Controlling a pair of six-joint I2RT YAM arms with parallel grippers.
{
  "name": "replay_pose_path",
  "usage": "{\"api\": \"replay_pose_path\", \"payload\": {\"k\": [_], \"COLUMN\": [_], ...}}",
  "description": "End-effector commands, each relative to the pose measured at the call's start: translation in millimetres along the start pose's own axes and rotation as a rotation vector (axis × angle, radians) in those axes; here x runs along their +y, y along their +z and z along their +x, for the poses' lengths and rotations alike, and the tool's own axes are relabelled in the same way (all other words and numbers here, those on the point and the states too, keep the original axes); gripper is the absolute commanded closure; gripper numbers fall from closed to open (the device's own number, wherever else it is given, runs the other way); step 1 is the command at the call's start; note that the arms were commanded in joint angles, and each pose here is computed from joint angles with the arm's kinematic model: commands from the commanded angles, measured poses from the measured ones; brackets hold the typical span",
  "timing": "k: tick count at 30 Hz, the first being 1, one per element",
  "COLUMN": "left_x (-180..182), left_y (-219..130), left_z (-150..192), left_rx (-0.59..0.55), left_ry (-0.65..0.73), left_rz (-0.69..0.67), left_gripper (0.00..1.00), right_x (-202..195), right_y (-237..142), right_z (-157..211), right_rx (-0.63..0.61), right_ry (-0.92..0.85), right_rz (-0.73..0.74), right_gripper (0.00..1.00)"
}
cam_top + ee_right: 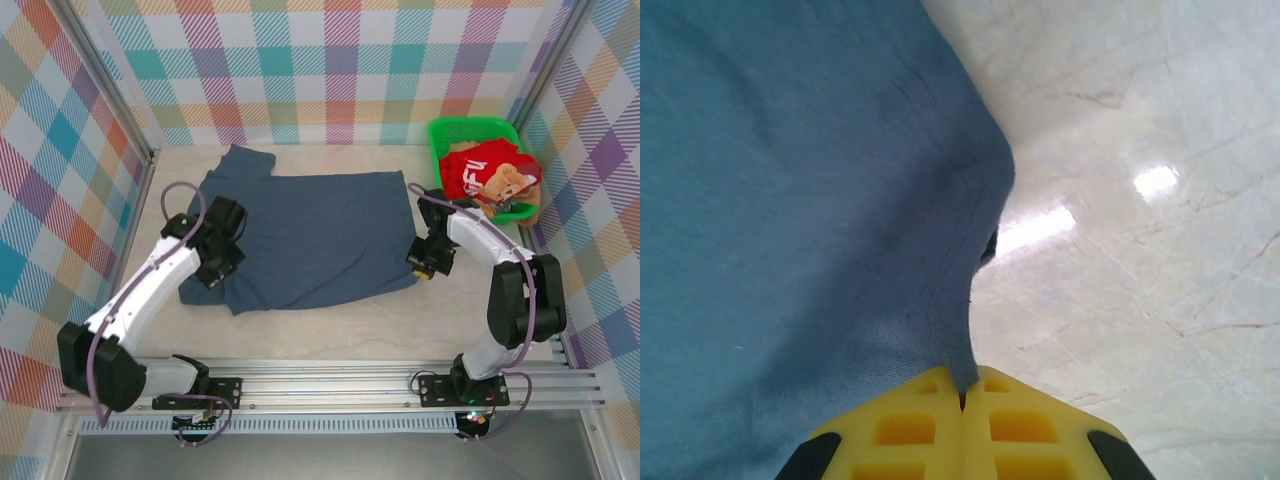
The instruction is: Fold and stack the t-shirts
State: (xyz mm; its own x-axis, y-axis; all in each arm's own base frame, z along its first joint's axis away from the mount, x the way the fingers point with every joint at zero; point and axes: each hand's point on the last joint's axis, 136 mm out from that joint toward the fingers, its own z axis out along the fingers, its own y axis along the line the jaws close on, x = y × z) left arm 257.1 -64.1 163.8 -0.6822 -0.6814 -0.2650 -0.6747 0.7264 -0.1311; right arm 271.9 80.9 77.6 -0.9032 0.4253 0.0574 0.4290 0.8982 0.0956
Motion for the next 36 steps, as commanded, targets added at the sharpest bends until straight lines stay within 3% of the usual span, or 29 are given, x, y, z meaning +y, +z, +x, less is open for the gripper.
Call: {"api": "replay_pose_path", "payload": {"k": [1,7,19,36], "left_x": [-23,-44,-53,-59], "left_y": [-1,4,22,32], "left_z": [-29,-68,-114,-135], "left_rx": [-0.03,-0.065,-0.135,-0.168], "left_ry": [0.056,0.075,0.058,0.075], "left_rz": [0.053,0.063,0.034,0.013], "left_gripper": [1.0,1.0,1.0,1.0], "right_x": [-1,8,22,25], "right_y": [-3,-7,-2,6], "right_z": [-7,-34,-75,-89], "right_rx": [0.01,-0.029,-0.067,-0.072], "right_ry": [-0.019,-0.019,-0.024,-0.016], "right_rz": [0.021,0.029,0.061,0.085], "right_gripper": [1.0,1.0,1.0,1.0]}}
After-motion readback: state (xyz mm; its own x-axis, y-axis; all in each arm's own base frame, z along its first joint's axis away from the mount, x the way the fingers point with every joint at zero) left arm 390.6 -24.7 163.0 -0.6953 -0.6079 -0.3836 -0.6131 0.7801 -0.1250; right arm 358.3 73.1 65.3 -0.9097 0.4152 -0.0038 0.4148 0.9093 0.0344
